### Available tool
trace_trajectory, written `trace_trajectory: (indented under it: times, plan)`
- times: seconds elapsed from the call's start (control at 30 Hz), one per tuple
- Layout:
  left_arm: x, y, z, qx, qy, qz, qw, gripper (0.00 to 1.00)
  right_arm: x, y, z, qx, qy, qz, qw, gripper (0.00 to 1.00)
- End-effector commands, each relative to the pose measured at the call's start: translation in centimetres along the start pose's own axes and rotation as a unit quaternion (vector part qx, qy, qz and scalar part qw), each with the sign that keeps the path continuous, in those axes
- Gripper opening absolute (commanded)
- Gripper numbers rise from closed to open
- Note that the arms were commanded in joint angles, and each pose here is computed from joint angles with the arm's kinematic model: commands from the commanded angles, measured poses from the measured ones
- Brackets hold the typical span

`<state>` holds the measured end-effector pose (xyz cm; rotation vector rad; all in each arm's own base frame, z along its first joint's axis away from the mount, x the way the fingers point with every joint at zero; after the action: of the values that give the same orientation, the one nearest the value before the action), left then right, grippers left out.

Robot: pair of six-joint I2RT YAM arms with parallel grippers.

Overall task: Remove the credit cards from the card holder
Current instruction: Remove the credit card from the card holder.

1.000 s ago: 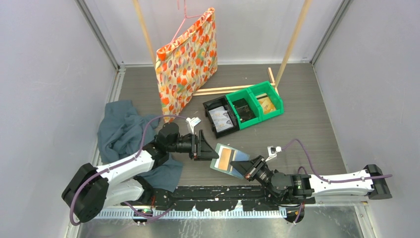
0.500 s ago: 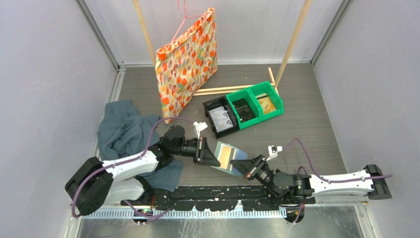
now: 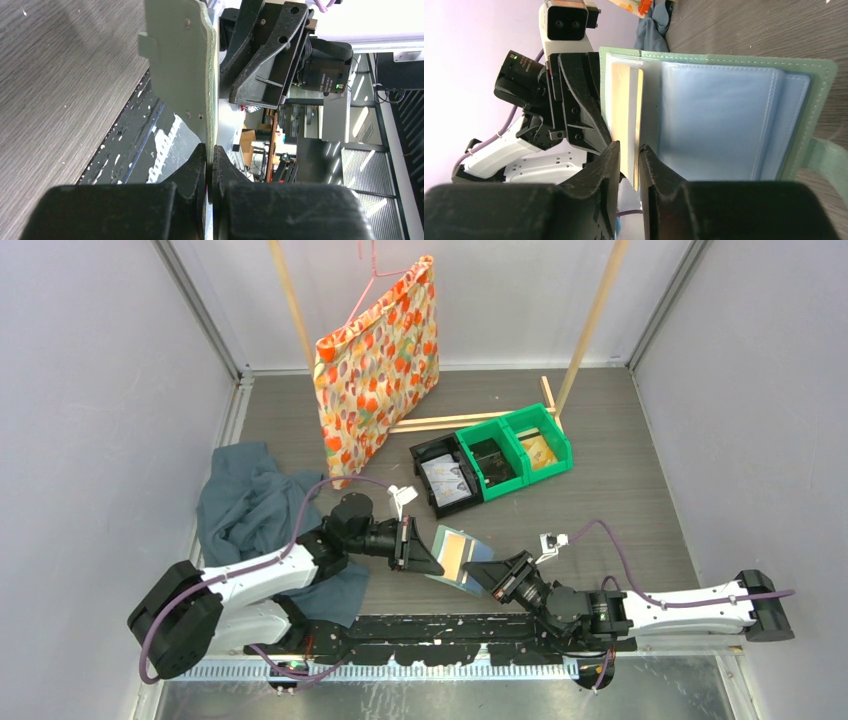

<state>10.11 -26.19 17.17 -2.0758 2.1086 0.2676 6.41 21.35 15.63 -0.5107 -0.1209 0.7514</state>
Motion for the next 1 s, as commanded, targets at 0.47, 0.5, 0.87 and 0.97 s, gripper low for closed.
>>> trace_trajectory:
  times: [0.47, 0.5, 0.87, 0.97]
  plan:
    - [-0.2, -0.4, -1.8, 0.036, 0.018, -0.012, 0.999, 0.01, 0.0, -1.5, 1.4, 0.028, -0.003, -0.025, 0.999, 0.48]
    - [-0.2, -0.4, -1.8, 0.037, 0.019, -0.012, 0.999, 0.01, 0.0, -1.5, 1.4, 0.027, -0.004, -0.025, 0.999, 0.48]
    - [-0.3, -0.2, -2.5, 0.036, 0.037, -0.007, 0.999, 0.00, 0.2, -1.0, 0.9, 0.028, -0.005, -0.027, 0.999, 0.52]
    - [-0.4, -0.1, -2.7, 0.036, 0.044, -0.003, 0.998, 0.01, 0.2, -1.0, 0.6, 0.034, -0.008, -0.029, 0.999, 0.53]
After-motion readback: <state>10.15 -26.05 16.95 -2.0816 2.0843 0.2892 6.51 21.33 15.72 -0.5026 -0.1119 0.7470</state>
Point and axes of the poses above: each gripper's point midway between its finger pads, its own x axis out along the fingers, its own z axis along the line the jaws close on, y = z × x, the point moved 5 cm from there along -x, back along the fingers, and after that the axes turned 15 degrees about -x, right-handed, at the moved point
